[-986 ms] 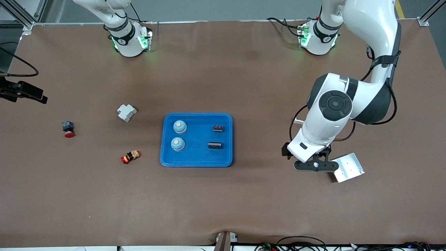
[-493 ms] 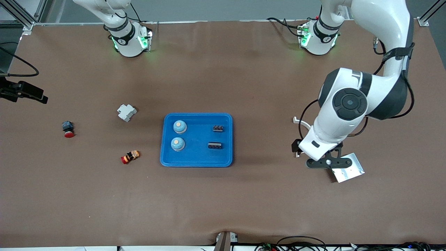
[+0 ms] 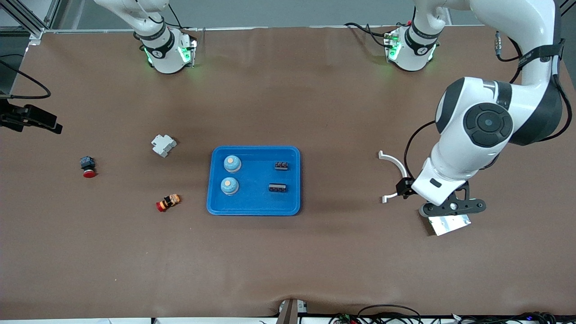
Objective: Place electrolytic capacitor and blue bell in tray
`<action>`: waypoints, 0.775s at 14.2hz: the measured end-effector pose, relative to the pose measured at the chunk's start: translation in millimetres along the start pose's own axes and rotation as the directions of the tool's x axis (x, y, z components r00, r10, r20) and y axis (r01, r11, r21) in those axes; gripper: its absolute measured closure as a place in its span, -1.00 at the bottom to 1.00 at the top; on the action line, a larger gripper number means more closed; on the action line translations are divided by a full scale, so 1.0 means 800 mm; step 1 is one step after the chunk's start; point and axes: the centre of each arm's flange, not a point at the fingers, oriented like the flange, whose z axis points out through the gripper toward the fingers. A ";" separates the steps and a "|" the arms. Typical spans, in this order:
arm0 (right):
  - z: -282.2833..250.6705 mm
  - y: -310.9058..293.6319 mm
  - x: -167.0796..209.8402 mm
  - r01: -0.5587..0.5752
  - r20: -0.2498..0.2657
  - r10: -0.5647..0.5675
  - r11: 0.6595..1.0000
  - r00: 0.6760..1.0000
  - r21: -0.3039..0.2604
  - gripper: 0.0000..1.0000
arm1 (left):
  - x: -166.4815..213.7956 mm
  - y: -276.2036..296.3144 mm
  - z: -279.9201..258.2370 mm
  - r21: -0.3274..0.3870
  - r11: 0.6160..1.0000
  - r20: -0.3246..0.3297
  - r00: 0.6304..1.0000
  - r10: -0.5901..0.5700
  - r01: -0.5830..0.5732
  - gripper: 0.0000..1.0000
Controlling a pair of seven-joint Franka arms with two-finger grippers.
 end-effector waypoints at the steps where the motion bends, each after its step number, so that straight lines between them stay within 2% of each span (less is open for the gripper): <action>1: 0.000 0.000 0.000 0.000 0.000 0.000 1.000 1.000 0.000 -1.00 | 0.001 -0.003 0.000 0.000 1.000 0.000 1.000 -0.003 0.003 -1.00; 8: 0.000 0.000 0.000 0.000 0.000 0.000 1.000 1.000 0.000 -1.00 | 0.002 -0.036 -0.022 0.005 0.999 0.003 0.999 -0.036 0.036 -1.00; 11: 0.000 0.000 0.000 0.000 0.000 0.000 1.000 1.000 0.001 -1.00 | 0.006 -0.074 -0.036 -0.023 1.000 0.012 1.000 -0.014 0.014 -1.00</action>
